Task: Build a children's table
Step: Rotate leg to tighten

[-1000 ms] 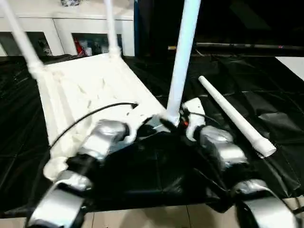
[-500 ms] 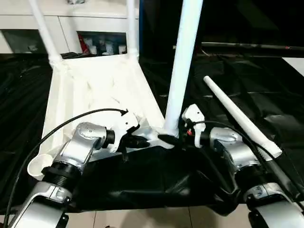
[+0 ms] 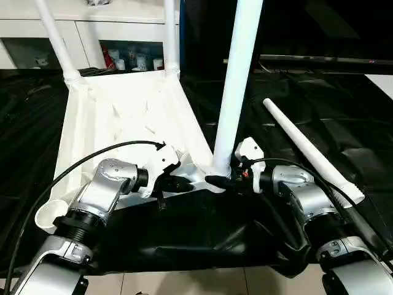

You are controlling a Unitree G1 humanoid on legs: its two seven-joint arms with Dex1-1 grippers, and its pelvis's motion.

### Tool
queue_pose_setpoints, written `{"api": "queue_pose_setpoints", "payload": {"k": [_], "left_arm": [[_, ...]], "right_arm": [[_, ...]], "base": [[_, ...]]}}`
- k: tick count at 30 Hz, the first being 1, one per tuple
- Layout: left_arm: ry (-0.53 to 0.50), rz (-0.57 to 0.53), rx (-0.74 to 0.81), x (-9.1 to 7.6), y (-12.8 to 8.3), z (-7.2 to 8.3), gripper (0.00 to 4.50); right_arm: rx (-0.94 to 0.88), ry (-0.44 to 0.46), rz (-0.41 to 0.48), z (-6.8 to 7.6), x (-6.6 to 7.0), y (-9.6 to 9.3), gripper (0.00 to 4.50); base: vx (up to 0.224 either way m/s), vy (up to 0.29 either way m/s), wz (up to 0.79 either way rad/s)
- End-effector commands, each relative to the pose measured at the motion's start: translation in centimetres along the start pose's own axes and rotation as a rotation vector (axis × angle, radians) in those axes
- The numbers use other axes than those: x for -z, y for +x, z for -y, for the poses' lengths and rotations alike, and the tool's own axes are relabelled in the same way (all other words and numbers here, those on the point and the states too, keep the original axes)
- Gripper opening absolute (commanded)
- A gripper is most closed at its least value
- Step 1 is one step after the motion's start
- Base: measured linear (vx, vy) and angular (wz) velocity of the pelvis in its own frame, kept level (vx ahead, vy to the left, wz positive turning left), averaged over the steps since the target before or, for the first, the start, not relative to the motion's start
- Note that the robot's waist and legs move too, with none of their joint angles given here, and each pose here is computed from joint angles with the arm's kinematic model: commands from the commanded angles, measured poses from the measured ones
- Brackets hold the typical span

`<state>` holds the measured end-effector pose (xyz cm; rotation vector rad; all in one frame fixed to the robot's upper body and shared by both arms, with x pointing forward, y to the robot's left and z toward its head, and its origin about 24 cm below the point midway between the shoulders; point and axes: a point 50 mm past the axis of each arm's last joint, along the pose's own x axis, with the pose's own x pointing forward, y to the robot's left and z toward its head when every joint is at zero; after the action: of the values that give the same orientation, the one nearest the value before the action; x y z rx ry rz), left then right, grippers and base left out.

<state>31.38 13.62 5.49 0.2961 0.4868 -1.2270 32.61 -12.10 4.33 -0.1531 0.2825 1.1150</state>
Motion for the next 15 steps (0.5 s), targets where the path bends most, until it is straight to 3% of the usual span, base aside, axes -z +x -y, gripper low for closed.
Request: {"api": "queue_pose_setpoints", "payload": {"k": [1,4,6,9,11,13,15], "left_arm": [[-0.002,0.103,0.045,-1.0,0.8,0.8,0.00],[-0.012,0.092,-0.014,-1.0,1.4,0.5,0.00],[-0.029,0.084,-0.093,-1.1,2.4,0.1,0.00],[-0.063,0.066,-0.194,-1.4,4.1,-0.2,0.00],[-0.089,0.046,-0.287,-2.0,5.6,-0.4,0.00],[-0.091,0.045,-0.291,-2.0,5.7,-0.4,0.00],[-0.092,0.033,-0.340,-2.9,7.2,-0.3,0.00]], "right_arm": [[0.069,0.027,0.035,0.3,0.1,-0.1,2.81],[0.209,0.082,0.046,0.9,0.6,0.2,2.76],[0.339,0.136,0.023,1.1,1.7,0.6,2.76],[0.503,0.246,0.011,1.2,2.6,1.4,2.76],[0.620,0.320,-0.003,1.0,2.9,2.5,2.76],[0.624,0.322,-0.003,1.0,2.9,2.5,2.76],[0.679,0.329,-0.009,0.7,2.3,4.0,2.76]], "base": [[0.000,0.000,0.00],[0.000,0.000,0.00],[0.000,0.000,0.00],[0.000,0.000,0.00],[0.000,0.000,0.00],[0.000,0.000,0.00],[0.000,0.000,0.00]]}}
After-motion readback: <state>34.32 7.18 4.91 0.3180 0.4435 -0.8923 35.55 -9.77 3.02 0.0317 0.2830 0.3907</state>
